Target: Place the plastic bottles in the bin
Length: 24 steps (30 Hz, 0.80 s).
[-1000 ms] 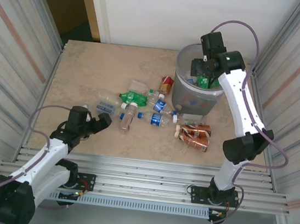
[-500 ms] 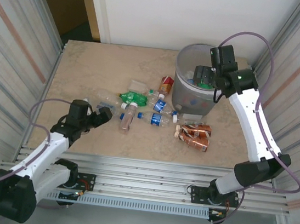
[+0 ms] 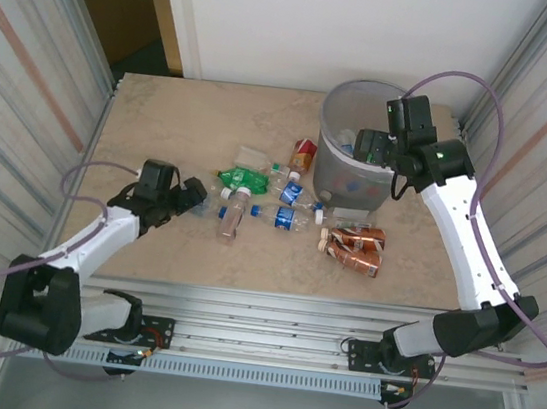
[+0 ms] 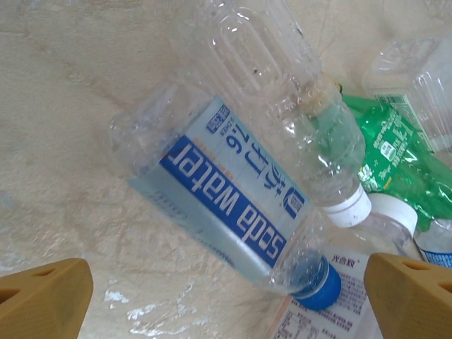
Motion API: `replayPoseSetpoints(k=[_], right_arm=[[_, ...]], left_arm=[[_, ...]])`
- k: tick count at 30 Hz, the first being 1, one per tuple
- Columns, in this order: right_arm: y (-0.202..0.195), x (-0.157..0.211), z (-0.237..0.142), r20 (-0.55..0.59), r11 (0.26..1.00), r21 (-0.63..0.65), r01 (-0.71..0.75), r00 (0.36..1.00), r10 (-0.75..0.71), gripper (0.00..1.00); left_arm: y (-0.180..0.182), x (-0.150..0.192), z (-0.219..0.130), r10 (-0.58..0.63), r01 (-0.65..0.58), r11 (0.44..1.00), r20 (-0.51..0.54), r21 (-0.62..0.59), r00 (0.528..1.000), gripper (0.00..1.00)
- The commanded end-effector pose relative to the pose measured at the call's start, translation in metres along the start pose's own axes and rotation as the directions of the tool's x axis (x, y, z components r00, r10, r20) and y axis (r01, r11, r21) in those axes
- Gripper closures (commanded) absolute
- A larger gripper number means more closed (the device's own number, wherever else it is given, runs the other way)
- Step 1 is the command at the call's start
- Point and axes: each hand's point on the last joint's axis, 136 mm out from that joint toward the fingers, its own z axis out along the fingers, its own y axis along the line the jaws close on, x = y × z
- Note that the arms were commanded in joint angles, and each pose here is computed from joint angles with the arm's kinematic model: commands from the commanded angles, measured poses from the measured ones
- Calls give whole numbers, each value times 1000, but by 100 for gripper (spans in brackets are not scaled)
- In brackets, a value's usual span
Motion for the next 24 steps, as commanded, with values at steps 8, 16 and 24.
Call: replayPoseSetpoints(k=[8, 16, 24], right_arm=[[-7, -1, -4, 30, 998, -23, -61, 998, 61, 2], [-8, 5, 4, 25, 997, -21, -81, 996, 81, 2], [-9, 10, 6, 31, 996, -21, -91, 995, 92, 2]], left_arm=[[-4, -11, 22, -52, 51, 997, -25, -58, 998, 1], [2, -8, 39, -55, 49, 993, -53, -103, 997, 1], [6, -5, 49, -51, 40, 990, -79, -133, 996, 1]])
